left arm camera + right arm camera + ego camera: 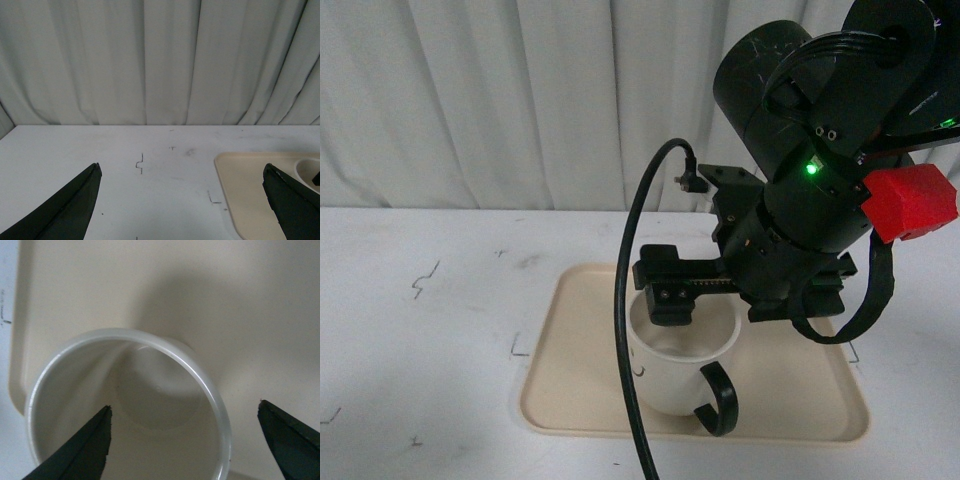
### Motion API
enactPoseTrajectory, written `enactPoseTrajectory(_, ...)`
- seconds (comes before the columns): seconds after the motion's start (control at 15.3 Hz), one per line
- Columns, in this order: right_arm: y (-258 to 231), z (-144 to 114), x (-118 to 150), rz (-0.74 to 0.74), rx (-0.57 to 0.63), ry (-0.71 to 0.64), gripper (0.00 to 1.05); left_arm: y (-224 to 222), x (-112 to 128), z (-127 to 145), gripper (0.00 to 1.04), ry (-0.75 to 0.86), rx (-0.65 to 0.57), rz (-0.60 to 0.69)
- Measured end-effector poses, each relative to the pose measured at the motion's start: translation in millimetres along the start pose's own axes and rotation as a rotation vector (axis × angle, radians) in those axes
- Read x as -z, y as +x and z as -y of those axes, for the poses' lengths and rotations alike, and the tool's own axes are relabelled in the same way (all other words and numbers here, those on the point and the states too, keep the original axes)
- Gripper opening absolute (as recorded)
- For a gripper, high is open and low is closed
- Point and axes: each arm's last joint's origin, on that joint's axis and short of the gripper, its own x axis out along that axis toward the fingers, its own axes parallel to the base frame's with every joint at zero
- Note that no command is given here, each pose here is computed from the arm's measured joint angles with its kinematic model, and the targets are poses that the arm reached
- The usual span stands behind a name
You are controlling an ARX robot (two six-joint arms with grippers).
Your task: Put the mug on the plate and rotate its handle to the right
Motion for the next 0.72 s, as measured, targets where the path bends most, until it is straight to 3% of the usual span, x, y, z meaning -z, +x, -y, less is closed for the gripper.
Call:
enactPoseTrajectory(0.33, 4, 2, 3, -0.03, 0.023, 0.007, 0.38, 0, 0, 0, 0.98, 0.0, 0.0, 0.0)
enactPoseTrajectory(0.46, 1, 8, 2, -0.056, 0.036, -0.013, 0.09, 0, 0, 0, 0.98, 0.0, 0.0, 0.0)
enactPoseTrajectory(0.52, -3, 12, -4, -0.056, 0.037, -0.045, 0.02, 0, 0, 0, 0.98, 0.0, -0.001, 0.0)
enactPoseTrajectory(0.65, -16, 17, -20, -0.046, 0.012, -0.126, 0.03, 0, 0, 0, 0.98, 0.0, 0.0, 0.0)
enactPoseTrajectory(0.72, -27, 20, -33, -0.027, 0.017, -0.234, 0.03, 0, 0, 0, 0.98, 0.0, 0.0, 0.0)
